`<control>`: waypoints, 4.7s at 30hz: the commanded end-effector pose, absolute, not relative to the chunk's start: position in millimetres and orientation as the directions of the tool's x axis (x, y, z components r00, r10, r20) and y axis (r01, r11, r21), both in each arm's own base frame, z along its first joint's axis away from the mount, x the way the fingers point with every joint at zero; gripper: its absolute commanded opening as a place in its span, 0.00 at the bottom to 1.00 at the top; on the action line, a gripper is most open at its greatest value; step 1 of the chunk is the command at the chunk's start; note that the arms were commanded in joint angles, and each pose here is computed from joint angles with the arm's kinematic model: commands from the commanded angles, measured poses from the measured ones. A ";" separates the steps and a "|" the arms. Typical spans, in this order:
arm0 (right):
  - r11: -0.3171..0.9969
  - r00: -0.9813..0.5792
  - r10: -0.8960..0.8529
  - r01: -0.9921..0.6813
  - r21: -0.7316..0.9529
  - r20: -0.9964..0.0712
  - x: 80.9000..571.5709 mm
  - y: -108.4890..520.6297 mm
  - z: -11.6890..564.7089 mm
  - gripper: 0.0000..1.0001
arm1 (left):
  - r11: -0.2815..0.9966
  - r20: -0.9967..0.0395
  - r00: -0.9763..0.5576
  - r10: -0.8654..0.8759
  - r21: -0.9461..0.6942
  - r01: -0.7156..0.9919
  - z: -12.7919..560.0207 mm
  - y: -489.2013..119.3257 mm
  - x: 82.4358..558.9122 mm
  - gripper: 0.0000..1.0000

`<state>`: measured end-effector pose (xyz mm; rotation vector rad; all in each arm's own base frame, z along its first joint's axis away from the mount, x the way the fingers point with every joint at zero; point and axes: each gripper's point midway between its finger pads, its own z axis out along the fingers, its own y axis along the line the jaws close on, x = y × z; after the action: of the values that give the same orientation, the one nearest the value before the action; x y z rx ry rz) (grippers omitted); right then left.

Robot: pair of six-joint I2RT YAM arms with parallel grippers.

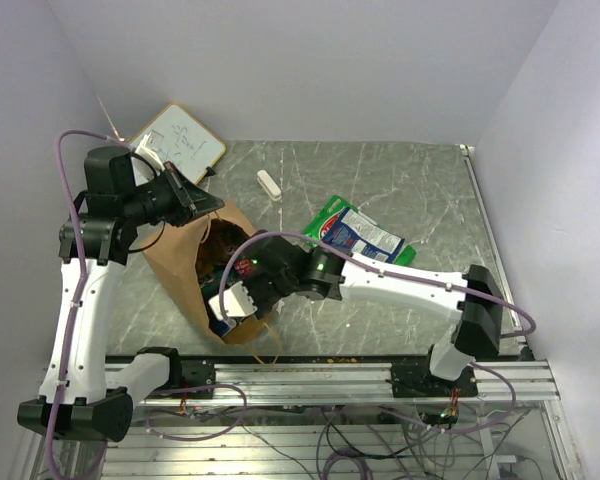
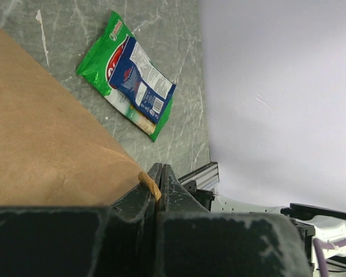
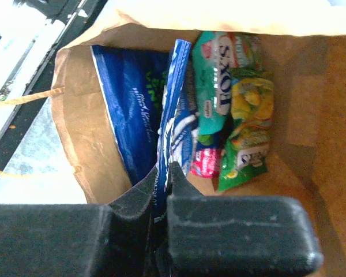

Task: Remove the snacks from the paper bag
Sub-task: Take out the snack from the paper bag, then place the snack at the center of the board.

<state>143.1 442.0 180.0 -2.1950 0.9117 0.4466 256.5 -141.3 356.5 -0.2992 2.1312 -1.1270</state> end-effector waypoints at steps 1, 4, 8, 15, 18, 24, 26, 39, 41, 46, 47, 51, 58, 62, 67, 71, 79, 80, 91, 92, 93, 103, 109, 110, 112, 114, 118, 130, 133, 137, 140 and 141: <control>-0.375 0.686 -0.433 -0.727 -0.576 -0.585 147.4 443.1 228.8 0.00 | 0.602 -0.502 -0.710 -0.494 -0.786 0.137 362.3 -139.4 253.4 0.07; -0.284 0.661 -0.391 -0.749 -0.599 -0.640 145.8 442.1 262.7 0.00 | 0.588 -0.484 -0.716 -0.504 -0.799 0.126 356.8 -140.8 253.5 0.07; -0.110 0.616 -0.300 -0.781 -0.615 -0.729 143.0 429.8 319.6 0.00 | 0.578 -0.475 -0.717 -0.510 -0.807 0.123 353.6 -141.8 252.5 0.07; 0.171 0.605 -0.104 -0.771 -0.614 -0.789 140.3 391.2 411.0 0.00 | 0.598 -0.484 -0.723 -0.493 -0.792 0.122 351.2 -140.2 251.7 0.07; 0.315 0.630 -0.047 -0.727 -0.610 -0.775 147.8 370.5 450.7 0.00 | 0.599 -0.483 -0.727 -0.489 -0.791 0.122 349.7 -140.5 253.9 0.07; 0.601 0.617 -0.034 -0.616 -0.510 -0.786 182.1 333.0 495.9 0.00 | 0.592 -0.480 -0.730 -0.486 -0.795 0.128 348.7 -142.2 259.3 0.07; 0.695 0.571 -0.059 -0.565 -0.444 -0.819 201.4 320.3 491.6 0.00 | 0.591 -0.480 -0.730 -0.487 -0.796 0.129 349.2 -142.4 260.6 0.07; 0.958 -0.046 0.240 -0.153 0.244 -0.970 317.9 214.3 369.4 0.00 | 0.598 -0.487 -0.734 -0.472 -0.789 0.139 348.5 -142.9 262.7 0.07; 0.949 -0.130 0.297 -0.073 0.308 -0.946 327.4 198.7 343.9 0.00 | 0.588 -0.480 -0.739 -0.472 -0.797 0.142 351.1 -144.9 264.2 0.07; 0.892 -0.300 0.449 0.097 0.441 -0.842 337.1 171.5 278.1 0.00 | 0.583 -0.492 -0.727 -0.479 -0.797 0.154 354.5 -144.5 264.4 0.07; 0.875 -0.320 0.480 0.116 0.469 -0.817 338.0 168.3 269.7 0.00 | 0.583 -0.488 -0.731 -0.476 -0.798 0.153 353.7 -145.0 264.6 0.07; 0.809 -0.363 0.579 0.146 0.569 -0.730 340.1 164.9 248.7 0.00 | 0.571 -0.477 -0.738 -0.477 -0.807 0.153 352.4 -146.9 265.0 0.07; 0.734 -0.379 0.668 0.191 0.652 -0.641 353.7 166.3 229.1 0.00 | 0.588 -0.498 -0.737 -0.457 -0.791 0.169 353.5 -146.1 267.5 0.07; 0.676 -0.392 0.721 0.218 0.704 -0.572 368.4 173.7 225.0 0.00 | 0.593 -0.495 -0.742 -0.453 -0.789 0.164 354.3 -145.9 270.9 0.07; 0.637 -0.412 0.736 0.156 0.755 -0.537 387.0 195.5 236.3 0.00 | 0.590 -0.489 -0.738 -0.465 -0.793 0.154 351.6 -145.1 267.0 0.07; 0.593 -0.404 0.756 0.092 0.800 -0.514 400.3 209.3 244.9 0.00 | 0.601 -0.500 -0.737 -0.455 -0.783 0.160 352.2 -143.9 265.6 0.07; 0.501 -0.399 0.825 0.189 0.845 -0.400 410.1 206.5 225.9 0.00 | 0.607 -0.508 -0.714 -0.482 -0.781 0.147 356.7 -140.2 258.4 0.07; 0.499 -0.409 0.826 0.212 0.840 -0.387 406.9 202.8 212.8 0.00 | 0.611 -0.509 -0.714 -0.480 -0.778 0.144 355.2 -139.3 257.0 0.07; 0.509 -0.399 0.832 0.278 0.814 -0.384 396.4 177.0 188.1 0.00 | 0.615 -0.514 -0.700 -0.496 -0.777 0.135 357.3 -136.8 251.7 0.07; 0.512 -0.404 0.833 0.308 0.802 -0.377 391.8 171.2 177.5 0.00 | 0.618 -0.514 -0.701 -0.494 -0.775 0.133 356.6 -136.4 251.2 0.07; 0.514 -0.413 0.833 0.332 0.791 -0.368 387.4 166.2 168.1 0.00 | 0.619 -0.511 -0.704 -0.493 -0.775 0.128 355.7 -136.2 250.8 0.07; 0.586 -0.428 0.804 0.454 0.672 -0.412 342.8 115.5 115.9 0.00 | 0.597 -0.489 -0.716 -0.498 -0.792 0.126 353.1 -139.7 249.3 0.07; 0.638 -0.463 0.768 0.500 0.586 -0.442 322.9 99.5 80.1 0.05 | 0.597 -0.485 -0.721 -0.495 -0.793 0.124 352.5 -140.1 251.3 0.07; 0.645 -0.468 0.763 0.503 0.575 -0.446 320.7 97.7 74.0 0.05 | 0.598 -0.486 -0.721 -0.494 -0.792 0.125 352.6 -140.1 251.2 0.07; 0.655 -0.477 0.755 0.502 0.565 -0.451 319.1 96.3 64.8 0.06 | 0.599 -0.486 -0.724 -0.489 -0.791 0.126 351.5 -140.5 251.5 0.07; 0.671 -0.491 0.740 0.499 0.548 -0.459 318.1 95.3 56.6 0.09 | 0.598 -0.482 -0.728 -0.488 -0.792 0.124 350.5 -140.8 252.0 0.07; 0.723 -0.535 0.691 0.487 0.490 -0.486 317.8 92.0 48.1 0.19 | 0.593 -0.475 -0.732 -0.488 -0.796 0.121 348.8 -141.6 251.4 0.07; 0.873 -0.617 0.486 0.379 0.308 -0.619 297.6 66.1 70.4 0.53 | 0.585 -0.471 -0.744 -0.475 -0.800 0.133 347.0 -144.3 250.9 0.07; 0.885 -0.626 0.464 0.365 0.290 -0.627 292.8 63.7 74.4 0.56 | 0.581 -0.467 -0.747 -0.473 -0.803 0.134 346.3 -145.0 250.3 0.07; 0.899 -0.618 0.433 0.342 0.272 -0.656 294.6 60.2 81.9 0.58 | 0.587 -0.474 -0.749 -0.463 -0.797 0.142 345.6 -144.8 249.5 0.07; 0.928 -0.631 0.373 0.248 0.279 -0.680 305.8 71.4 94.9 0.60 | 0.584 -0.469 -0.751 -0.465 -0.800 0.138 344.6 -145.2 250.7 0.07; 0.936 -0.640 0.349 0.199 0.292 -0.684 309.7 79.0 100.9 0.61 | 0.578 -0.464 -0.753 -0.466 -0.804 0.138 344.9 -146.1 250.8 0.07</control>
<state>292.0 69.0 73.6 0.5446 2.3187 0.1963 249.7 -143.4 342.9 -0.2913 2.1547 -1.1447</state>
